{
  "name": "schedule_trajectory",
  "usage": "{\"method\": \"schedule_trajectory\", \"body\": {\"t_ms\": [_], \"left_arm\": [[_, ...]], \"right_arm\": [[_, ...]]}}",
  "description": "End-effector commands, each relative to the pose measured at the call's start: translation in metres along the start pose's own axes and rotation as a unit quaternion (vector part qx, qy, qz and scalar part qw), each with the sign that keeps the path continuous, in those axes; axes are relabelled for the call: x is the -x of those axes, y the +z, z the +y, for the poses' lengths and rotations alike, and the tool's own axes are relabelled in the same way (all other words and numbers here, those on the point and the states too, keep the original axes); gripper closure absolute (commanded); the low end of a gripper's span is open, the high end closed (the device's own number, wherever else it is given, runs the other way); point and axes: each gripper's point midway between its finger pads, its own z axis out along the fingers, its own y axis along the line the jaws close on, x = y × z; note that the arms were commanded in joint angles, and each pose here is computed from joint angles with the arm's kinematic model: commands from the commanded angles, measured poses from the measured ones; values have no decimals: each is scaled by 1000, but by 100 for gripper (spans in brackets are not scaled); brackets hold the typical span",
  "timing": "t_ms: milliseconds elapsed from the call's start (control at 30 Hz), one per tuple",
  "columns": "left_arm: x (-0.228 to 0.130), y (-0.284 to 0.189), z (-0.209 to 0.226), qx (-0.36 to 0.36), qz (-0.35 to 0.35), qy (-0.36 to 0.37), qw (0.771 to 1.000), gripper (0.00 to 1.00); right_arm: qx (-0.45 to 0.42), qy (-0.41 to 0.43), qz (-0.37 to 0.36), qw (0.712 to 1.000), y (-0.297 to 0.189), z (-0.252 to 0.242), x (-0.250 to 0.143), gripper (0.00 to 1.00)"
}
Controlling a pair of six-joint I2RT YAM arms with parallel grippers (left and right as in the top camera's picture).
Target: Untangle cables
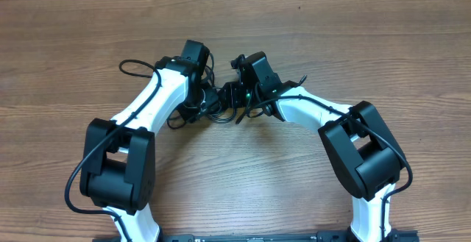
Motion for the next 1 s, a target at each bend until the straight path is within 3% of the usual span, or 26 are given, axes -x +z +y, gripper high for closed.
{"method": "schedule_trajectory", "body": {"t_ms": [0,400,833,967], "left_arm": [[0,4,8,9,4,-29,1000,57],[2,17,10,1,-5,-58,998,67],[16,16,14,14,-42,-71,997,62],[18,17,15,16,-49,-78,996,68]], "right_arm": [[-16,-6,-13,1000,2,-7,5,58],[-8,-66,-3,998,12,9,-7,59],[-9,-72,5,997,13,10,-12,59],[-7,-76,3,997,14,12,-12,59]]}}
